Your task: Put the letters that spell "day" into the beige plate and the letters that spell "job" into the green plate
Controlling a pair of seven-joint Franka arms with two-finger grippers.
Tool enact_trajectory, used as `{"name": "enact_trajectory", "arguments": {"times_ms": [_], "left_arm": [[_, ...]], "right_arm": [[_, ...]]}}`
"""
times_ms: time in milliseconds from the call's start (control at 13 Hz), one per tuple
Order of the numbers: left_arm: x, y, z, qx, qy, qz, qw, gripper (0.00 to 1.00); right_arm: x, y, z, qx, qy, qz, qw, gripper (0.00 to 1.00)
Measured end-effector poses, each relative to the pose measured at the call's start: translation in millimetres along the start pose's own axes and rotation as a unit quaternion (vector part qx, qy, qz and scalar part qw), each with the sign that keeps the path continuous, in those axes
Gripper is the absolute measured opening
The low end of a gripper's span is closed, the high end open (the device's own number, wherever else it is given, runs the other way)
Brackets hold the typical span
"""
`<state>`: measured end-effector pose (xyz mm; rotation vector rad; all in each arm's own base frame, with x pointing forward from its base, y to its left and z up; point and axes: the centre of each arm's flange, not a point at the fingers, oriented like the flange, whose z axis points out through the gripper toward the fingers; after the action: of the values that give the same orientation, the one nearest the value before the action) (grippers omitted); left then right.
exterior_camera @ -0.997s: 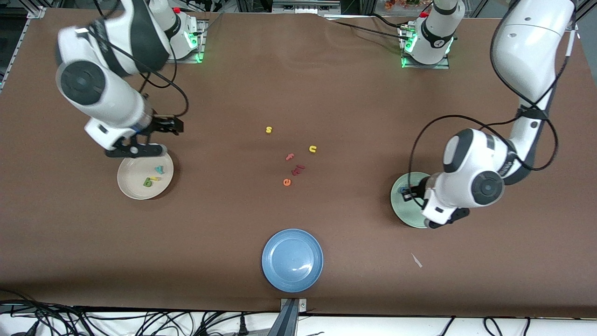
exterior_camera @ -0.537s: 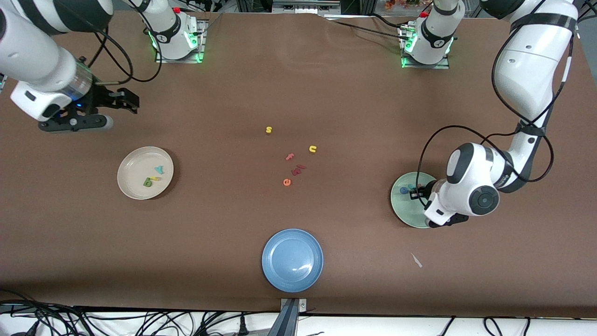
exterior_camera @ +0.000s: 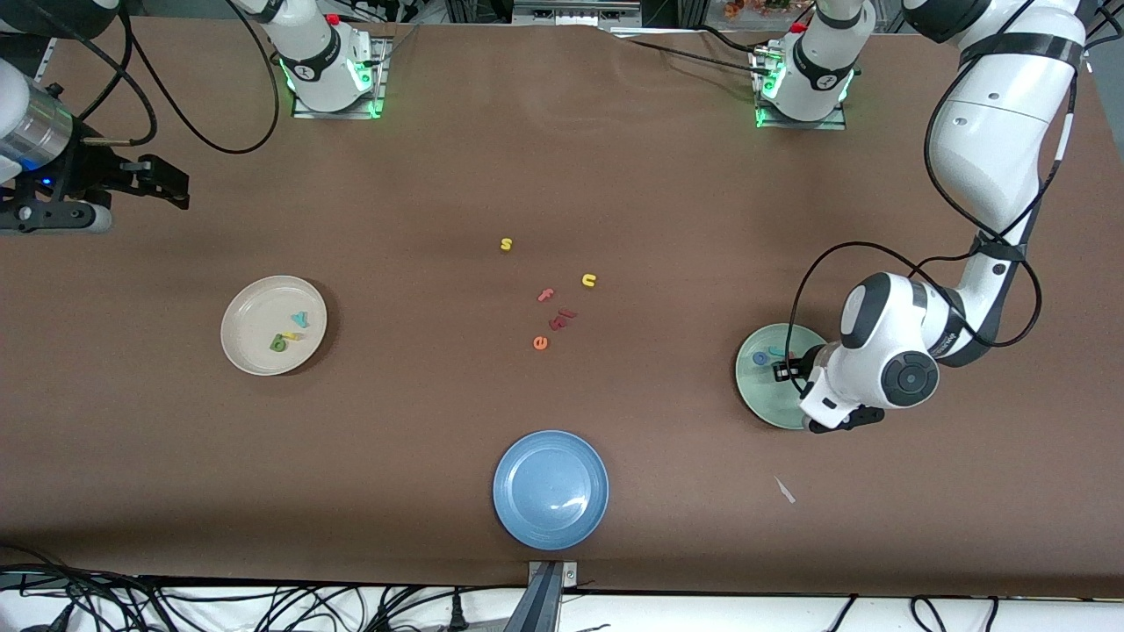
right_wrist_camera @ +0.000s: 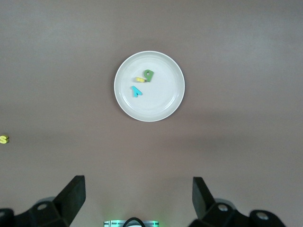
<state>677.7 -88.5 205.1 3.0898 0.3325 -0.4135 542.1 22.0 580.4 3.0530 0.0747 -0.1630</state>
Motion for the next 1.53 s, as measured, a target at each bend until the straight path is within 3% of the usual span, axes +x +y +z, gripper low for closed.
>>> {"name": "enact_trajectory", "arguments": {"times_ms": [230,307,767,920,1304,1534], "left_arm": [[-7,0,-64,-0.002,0.039,-0.001,0.999,0.96],[-14,0,-92,0.000,0.051,0.000,0.999,1.00],[-93,-4,-271,0.002,0.153,0.031,0.988,1.00],[-121,-16,-317,0.010,0.175,0.069,0.982,1.00],[-150,-49,-350,0.019,0.172,0.116,0.978,1.00],[-179,-39,-344,-0.014,0.156,0.136,0.978,1.00]], "right_arm": [[0,-1,0,0.010,0.000,0.001,1.000,1.00],[0,2,0,0.013,0.000,0.004,1.000,1.00],[7,8,8,0.017,-0.001,0.011,1.000,1.00],[9,7,11,0.018,-0.003,0.010,1.000,1.00],[11,0,8,0.022,0.002,0.007,1.000,1.00],[11,-1,8,0.033,0.002,0.008,0.999,1.00]]}}
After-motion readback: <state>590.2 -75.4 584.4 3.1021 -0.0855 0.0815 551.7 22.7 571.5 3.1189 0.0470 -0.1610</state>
